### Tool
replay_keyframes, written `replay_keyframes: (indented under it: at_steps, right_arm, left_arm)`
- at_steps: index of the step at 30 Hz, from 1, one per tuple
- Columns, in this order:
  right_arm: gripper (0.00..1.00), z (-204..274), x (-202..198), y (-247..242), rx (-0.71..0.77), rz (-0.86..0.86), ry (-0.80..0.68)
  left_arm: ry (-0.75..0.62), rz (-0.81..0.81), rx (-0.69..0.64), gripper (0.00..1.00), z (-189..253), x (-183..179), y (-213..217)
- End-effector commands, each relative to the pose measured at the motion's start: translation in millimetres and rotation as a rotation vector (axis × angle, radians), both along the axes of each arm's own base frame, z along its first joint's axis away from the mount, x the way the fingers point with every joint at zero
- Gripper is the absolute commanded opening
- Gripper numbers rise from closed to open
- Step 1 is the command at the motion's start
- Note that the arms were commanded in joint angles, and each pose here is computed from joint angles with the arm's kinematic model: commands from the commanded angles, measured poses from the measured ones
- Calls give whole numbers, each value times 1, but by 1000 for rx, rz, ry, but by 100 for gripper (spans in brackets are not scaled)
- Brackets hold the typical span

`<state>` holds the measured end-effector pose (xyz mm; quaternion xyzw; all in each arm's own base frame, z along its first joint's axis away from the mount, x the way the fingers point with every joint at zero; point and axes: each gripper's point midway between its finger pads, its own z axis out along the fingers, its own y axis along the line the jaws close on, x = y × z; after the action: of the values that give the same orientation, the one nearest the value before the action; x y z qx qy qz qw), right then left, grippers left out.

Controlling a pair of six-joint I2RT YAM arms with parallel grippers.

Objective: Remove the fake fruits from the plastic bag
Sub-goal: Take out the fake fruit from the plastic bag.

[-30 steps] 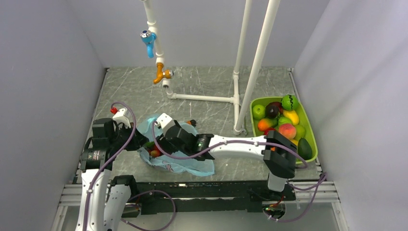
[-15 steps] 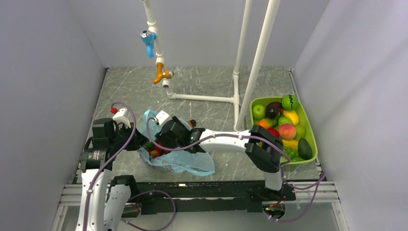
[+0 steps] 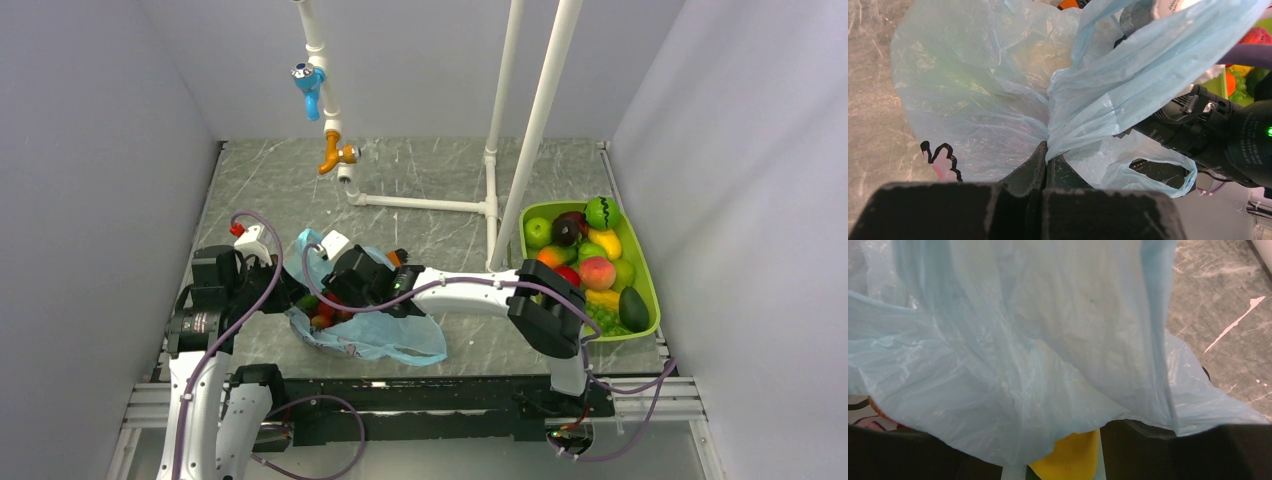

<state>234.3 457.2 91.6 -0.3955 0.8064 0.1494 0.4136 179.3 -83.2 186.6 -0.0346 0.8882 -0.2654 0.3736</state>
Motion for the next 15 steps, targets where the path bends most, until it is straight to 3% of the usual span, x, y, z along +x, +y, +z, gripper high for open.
replay_keyframes:
  at_steps: [1,5,10,15]
  right_arm:
    - [27,60,-9,13,142,23,-28]
    - [16,108,-24,10,287,50,-19]
    - [12,152,-51,2,499,117,43]
    - [6,165,-74,-12,581,172,115]
  left_arm:
    - [-29,-23,0,0,4,3,-2]
    - [-29,-16,2,0,4,3,-1]
    - [-32,-12,3,0,5,4,0]
    - [-32,-15,2,0,5,3,-1]
